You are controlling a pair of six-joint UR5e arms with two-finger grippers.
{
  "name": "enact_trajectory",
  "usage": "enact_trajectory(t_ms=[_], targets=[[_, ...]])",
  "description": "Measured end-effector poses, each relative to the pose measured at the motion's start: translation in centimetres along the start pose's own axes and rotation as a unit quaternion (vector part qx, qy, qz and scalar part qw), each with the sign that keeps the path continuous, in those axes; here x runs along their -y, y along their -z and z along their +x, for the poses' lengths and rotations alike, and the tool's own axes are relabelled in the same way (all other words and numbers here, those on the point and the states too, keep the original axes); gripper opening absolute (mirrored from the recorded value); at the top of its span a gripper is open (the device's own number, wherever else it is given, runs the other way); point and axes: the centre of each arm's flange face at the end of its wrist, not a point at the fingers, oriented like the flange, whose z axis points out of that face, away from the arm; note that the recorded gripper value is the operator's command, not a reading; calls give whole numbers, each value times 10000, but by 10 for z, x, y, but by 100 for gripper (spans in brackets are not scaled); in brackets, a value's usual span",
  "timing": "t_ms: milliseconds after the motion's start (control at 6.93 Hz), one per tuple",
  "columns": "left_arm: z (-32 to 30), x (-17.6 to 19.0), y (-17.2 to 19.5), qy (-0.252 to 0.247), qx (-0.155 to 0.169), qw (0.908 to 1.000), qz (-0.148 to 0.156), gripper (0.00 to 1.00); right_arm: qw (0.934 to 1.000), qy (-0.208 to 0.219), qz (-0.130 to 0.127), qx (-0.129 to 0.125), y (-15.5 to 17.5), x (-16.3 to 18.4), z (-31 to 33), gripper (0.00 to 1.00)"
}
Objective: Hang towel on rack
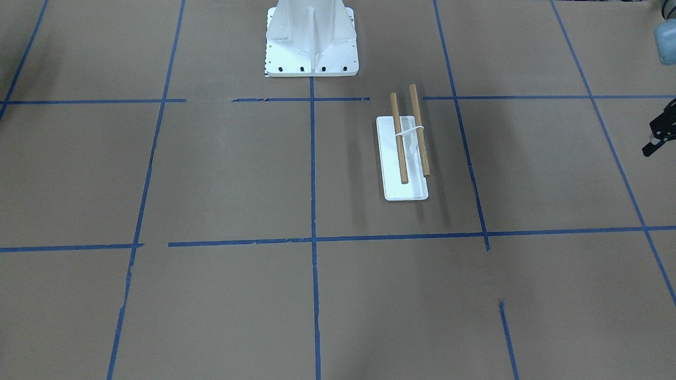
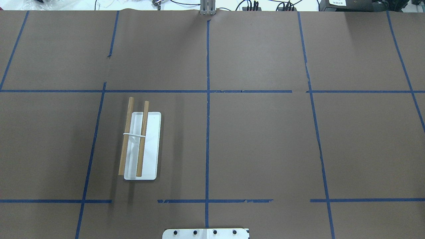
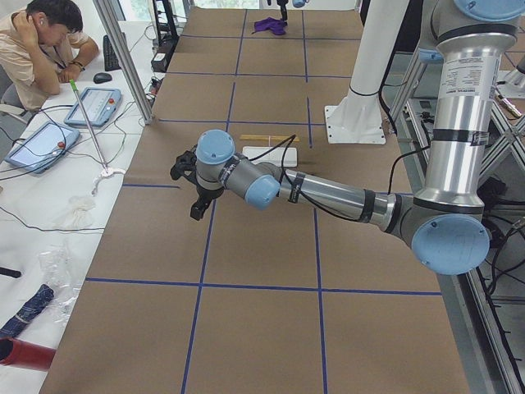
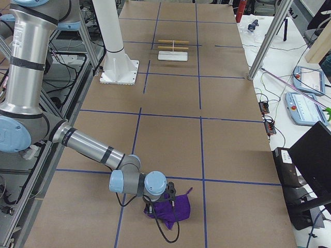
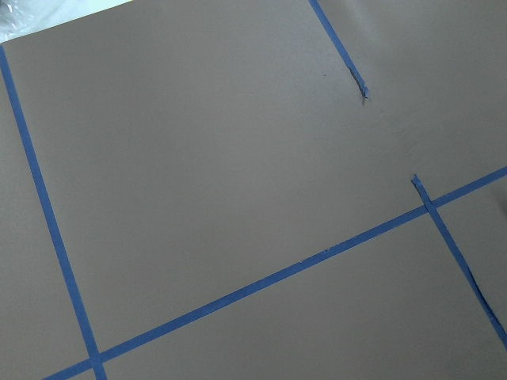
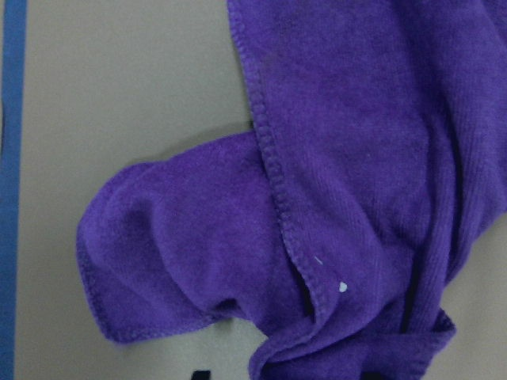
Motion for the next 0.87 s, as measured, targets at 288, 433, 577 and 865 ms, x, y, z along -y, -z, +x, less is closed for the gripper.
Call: enact_trajectory(t_ms=[288, 433, 577, 865], targets=[[3, 1, 4, -24, -18, 10000, 37, 100, 9999, -81, -58, 15, -6, -6, 7, 0], [4, 1, 5, -35, -25, 10000, 47, 100, 9999, -104, -82, 27, -8, -8, 10, 0], [4, 1, 6, -41, -28, 10000, 52, 100, 9999, -103, -54, 47, -7, -6, 9, 0], [6, 3, 6, -214, -43, 9996, 196, 100, 9991, -10, 349, 234, 27, 15, -10, 0]])
